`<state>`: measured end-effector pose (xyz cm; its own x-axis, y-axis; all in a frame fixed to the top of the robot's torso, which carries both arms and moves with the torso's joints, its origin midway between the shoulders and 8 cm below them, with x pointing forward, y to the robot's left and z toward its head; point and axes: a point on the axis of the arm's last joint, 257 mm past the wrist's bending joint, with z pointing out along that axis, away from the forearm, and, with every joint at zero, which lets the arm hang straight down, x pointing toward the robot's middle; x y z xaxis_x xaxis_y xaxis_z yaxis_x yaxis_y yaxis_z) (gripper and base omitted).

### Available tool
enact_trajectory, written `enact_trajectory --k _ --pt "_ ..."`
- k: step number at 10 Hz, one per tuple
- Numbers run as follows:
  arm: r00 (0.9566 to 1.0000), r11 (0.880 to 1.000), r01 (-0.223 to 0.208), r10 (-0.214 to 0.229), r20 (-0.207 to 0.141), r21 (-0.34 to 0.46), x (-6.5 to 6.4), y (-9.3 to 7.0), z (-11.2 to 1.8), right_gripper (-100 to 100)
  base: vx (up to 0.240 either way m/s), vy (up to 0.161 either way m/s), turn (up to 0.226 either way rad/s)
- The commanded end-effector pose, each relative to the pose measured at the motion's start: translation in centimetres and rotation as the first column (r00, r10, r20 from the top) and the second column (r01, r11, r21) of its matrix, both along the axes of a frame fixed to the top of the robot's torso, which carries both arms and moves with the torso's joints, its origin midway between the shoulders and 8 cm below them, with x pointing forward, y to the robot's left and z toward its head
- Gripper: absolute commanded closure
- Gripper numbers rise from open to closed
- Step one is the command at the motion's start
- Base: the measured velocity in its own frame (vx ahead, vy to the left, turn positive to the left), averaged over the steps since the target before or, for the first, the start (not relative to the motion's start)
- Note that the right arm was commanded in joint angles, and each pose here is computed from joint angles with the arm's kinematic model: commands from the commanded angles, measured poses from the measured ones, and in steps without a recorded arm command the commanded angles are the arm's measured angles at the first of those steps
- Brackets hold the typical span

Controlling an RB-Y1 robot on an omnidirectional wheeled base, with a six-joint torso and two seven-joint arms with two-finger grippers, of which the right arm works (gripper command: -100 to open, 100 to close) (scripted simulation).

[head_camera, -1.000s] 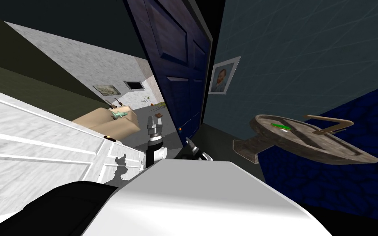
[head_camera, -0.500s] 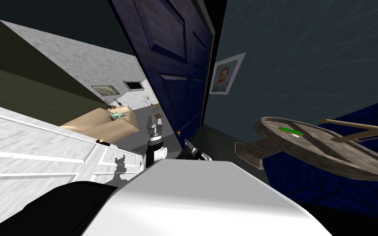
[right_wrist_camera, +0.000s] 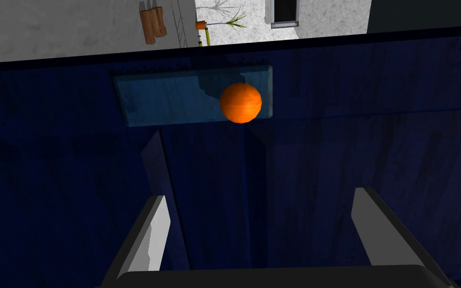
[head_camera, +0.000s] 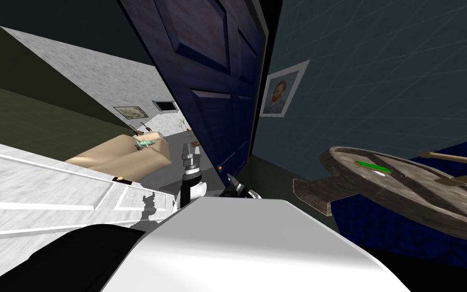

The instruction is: Push the door open

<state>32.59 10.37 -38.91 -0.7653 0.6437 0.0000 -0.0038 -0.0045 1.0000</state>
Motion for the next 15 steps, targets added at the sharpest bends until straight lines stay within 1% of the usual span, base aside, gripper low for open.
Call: enact_trajectory --k 1,5,8,9,10,15 --pt "1.0000 1.000 0.004 -0.004 0.000 -0.006 0.14 -0.32 -0.26 -100 0.128 0.132 0.025" --pt "0.9999 1.000 0.014 -0.014 -0.003 -0.008 0.24 -0.66 -0.53 -100 0.125 0.152 0.022" --pt "0.9998 1.000 0.021 -0.021 -0.006 0.004 0.26 -0.23 -0.32 -100 0.142 0.149 0.034" --pt "0.9998 1.000 0.020 -0.020 -0.005 0.001 0.24 -0.32 -0.38 -100 0.058 0.058 -0.006" --pt "0.9998 1.000 0.020 -0.020 -0.005 0.001 0.24 -0.32 -0.38 100 -0.006 -0.006 0.002" --pt "0.9998 1.000 0.020 -0.020 -0.005 0.001 0.24 -0.32 -0.38 100 -0.013 -0.013 0.001"
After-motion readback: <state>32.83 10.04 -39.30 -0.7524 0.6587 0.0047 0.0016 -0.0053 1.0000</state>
